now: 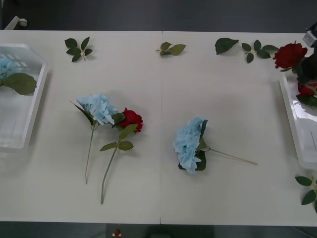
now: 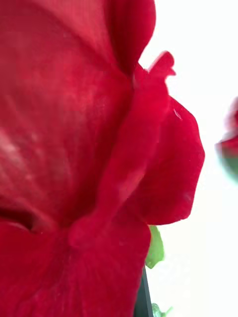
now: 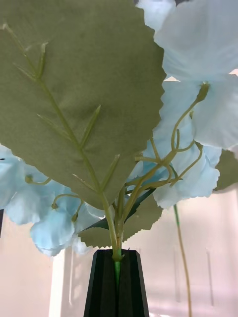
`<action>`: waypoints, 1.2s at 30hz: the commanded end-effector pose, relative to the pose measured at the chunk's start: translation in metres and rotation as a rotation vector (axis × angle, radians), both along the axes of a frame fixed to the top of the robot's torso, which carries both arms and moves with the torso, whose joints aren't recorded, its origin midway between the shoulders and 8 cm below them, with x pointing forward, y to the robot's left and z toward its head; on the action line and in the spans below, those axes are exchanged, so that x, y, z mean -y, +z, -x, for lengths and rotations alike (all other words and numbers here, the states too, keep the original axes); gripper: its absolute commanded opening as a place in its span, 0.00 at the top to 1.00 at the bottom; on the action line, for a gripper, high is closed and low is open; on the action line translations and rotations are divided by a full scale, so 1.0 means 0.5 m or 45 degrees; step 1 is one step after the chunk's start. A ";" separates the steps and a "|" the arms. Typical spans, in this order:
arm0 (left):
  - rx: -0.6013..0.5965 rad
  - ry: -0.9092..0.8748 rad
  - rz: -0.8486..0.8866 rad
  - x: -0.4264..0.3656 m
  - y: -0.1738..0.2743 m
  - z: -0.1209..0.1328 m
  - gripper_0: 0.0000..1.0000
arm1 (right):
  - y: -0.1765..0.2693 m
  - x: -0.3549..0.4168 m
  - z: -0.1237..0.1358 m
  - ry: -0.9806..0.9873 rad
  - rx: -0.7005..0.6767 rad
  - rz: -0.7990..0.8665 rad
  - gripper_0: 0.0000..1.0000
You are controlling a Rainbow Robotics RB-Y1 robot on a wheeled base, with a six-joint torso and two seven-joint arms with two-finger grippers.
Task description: Put the red flowers into the right box and the blue flowers into the left box
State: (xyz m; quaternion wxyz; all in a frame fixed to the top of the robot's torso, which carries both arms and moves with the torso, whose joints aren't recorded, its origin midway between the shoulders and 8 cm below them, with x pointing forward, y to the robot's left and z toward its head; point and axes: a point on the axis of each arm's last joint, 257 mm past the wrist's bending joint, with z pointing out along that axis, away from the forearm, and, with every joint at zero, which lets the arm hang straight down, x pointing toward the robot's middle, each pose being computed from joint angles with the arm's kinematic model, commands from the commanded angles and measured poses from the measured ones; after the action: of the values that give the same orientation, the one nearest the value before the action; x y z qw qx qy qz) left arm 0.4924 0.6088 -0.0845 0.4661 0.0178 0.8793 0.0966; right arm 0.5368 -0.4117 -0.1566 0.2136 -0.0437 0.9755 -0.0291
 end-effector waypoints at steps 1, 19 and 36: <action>0.054 -0.003 -0.081 -0.015 0.003 -0.037 1.00 | 0.029 0.136 -0.009 0.096 0.022 0.232 1.00; 0.043 -0.011 -0.114 -0.011 -0.093 -0.054 0.80 | -0.024 0.381 -0.044 -0.175 0.160 0.418 1.00; -0.099 -0.403 0.120 0.153 0.022 0.041 0.34 | -0.119 0.426 -0.027 -0.277 0.165 0.421 0.38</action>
State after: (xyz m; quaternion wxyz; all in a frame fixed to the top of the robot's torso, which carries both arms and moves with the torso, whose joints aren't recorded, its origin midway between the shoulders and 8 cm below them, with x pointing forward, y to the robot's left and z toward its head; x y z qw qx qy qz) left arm 0.4631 0.5670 -0.1145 0.4253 0.0800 0.9014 -0.0133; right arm 0.5493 -0.6172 -0.2267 0.2557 0.0316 0.9440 -0.2063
